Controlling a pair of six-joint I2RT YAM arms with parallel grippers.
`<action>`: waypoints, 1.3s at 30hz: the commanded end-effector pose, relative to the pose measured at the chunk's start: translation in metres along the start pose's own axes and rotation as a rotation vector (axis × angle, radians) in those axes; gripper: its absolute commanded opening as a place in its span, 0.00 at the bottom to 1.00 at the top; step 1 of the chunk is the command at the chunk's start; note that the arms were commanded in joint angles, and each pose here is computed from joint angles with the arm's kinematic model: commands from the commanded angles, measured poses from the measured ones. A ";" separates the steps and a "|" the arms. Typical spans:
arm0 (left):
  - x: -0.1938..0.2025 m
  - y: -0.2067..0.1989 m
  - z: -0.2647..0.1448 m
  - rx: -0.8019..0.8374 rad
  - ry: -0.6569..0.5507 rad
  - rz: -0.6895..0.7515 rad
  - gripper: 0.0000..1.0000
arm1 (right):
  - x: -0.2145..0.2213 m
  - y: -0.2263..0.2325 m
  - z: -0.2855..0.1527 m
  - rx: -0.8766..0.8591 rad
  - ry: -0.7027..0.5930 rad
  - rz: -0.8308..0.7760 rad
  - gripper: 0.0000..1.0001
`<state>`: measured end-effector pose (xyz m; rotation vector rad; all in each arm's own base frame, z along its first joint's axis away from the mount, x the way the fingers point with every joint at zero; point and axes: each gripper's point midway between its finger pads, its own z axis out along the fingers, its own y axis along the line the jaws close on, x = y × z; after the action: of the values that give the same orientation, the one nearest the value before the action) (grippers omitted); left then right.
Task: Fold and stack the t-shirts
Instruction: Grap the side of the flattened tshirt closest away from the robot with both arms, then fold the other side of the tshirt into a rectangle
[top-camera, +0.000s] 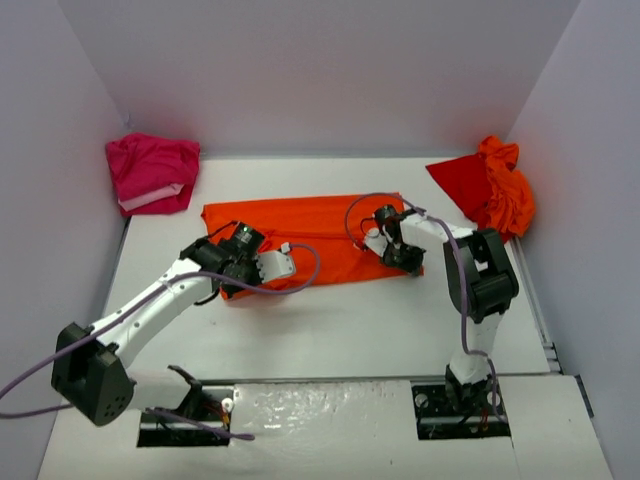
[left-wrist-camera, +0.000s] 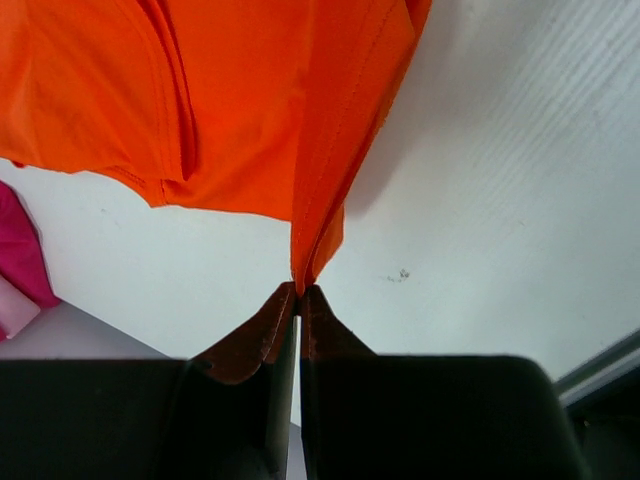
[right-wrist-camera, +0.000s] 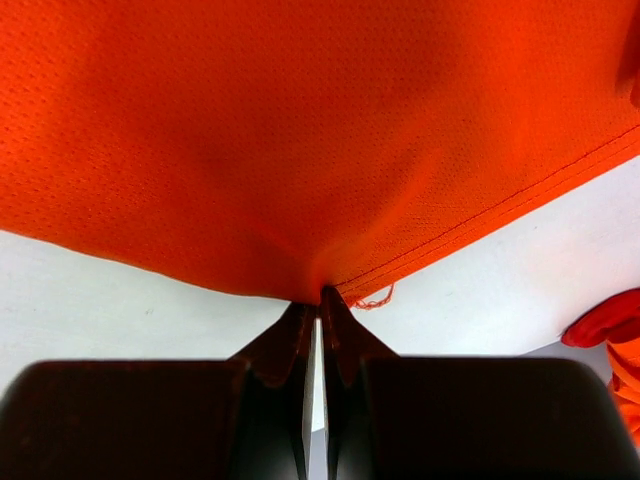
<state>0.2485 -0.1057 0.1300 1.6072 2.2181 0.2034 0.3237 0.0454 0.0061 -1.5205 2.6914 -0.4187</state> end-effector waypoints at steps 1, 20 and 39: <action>0.007 -0.005 -0.038 0.027 -0.023 0.004 0.00 | 0.011 0.025 -0.011 -0.056 -0.022 0.014 0.00; 0.035 -0.033 -0.089 0.139 0.016 0.048 0.00 | 0.000 0.052 -0.093 0.052 -0.159 -0.048 0.00; -0.008 0.105 -0.059 -0.263 -0.014 0.015 0.00 | -0.057 -0.068 -0.079 0.157 -0.165 0.035 0.00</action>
<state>0.2771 -0.0763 0.1861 1.6245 2.1832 0.3660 0.3772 0.0880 0.0776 -1.4352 2.5163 -0.4199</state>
